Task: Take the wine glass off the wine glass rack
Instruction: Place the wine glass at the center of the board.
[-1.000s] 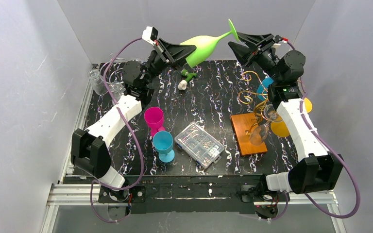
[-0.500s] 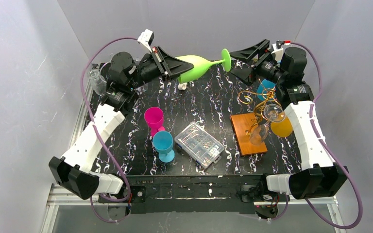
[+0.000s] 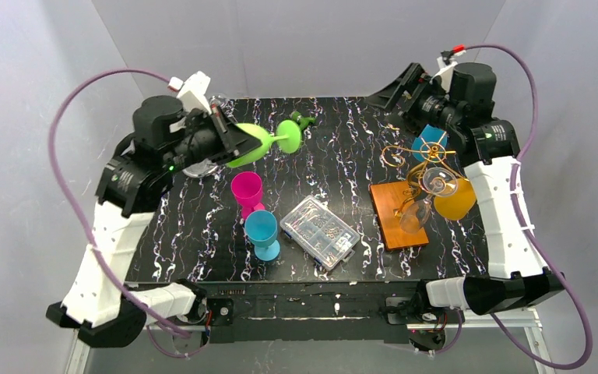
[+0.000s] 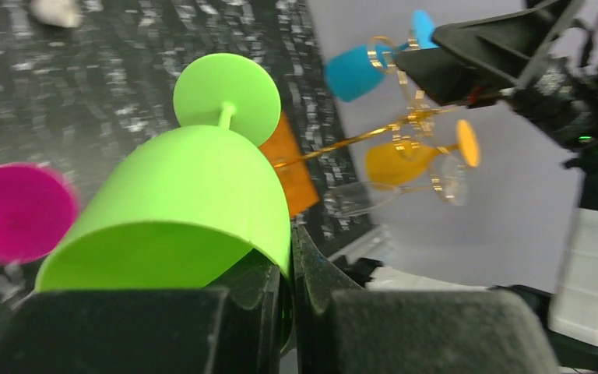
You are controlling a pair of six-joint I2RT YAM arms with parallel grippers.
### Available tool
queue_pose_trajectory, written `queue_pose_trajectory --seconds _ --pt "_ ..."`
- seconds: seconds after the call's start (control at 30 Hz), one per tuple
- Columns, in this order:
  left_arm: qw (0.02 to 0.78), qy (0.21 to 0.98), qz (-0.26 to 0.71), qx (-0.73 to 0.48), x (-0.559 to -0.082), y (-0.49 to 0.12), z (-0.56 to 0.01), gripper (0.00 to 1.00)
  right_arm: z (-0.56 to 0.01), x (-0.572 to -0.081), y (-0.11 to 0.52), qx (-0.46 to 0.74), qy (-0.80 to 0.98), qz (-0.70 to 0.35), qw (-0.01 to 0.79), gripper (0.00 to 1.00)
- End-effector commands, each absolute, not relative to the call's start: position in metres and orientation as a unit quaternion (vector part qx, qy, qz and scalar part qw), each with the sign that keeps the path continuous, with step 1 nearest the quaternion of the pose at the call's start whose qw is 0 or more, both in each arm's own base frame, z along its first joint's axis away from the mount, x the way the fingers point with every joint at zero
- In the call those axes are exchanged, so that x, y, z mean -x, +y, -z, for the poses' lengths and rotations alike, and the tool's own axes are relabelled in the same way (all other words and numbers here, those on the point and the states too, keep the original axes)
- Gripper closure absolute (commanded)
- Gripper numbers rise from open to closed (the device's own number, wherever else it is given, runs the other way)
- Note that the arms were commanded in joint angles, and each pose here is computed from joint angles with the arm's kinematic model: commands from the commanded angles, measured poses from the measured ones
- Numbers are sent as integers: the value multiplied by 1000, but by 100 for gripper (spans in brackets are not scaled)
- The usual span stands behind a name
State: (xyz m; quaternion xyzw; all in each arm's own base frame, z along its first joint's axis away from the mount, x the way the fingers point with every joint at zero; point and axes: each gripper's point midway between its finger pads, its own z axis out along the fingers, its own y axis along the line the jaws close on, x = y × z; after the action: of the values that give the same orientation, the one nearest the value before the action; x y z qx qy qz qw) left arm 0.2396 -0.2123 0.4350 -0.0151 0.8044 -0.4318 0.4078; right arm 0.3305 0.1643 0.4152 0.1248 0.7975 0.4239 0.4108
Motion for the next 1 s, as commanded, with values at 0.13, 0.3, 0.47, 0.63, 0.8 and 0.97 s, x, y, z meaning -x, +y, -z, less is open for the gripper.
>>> queue_pose_trajectory --seconds 0.13,0.3,0.47,0.63,0.8,0.97 --pt "442 874 195 49 -188 -106 -392 100 -408 -322 173 -68 824 -346 444 2" --pt "438 889 106 83 -171 -62 -379 100 -407 -318 185 -32 833 -334 439 2" --pt "403 909 25 102 -159 -35 -352 100 -402 -314 193 -13 841 -317 439 2" --pt "340 936 -10 85 -163 -40 -302 100 -408 -309 197 -2 836 -320 447 2" --pt "274 959 0 73 -177 -67 -246 100 -414 -308 197 0 830 -321 456 2" --pt "248 966 12 71 -198 -84 -213 100 -415 -313 200 6 833 -318 452 2"
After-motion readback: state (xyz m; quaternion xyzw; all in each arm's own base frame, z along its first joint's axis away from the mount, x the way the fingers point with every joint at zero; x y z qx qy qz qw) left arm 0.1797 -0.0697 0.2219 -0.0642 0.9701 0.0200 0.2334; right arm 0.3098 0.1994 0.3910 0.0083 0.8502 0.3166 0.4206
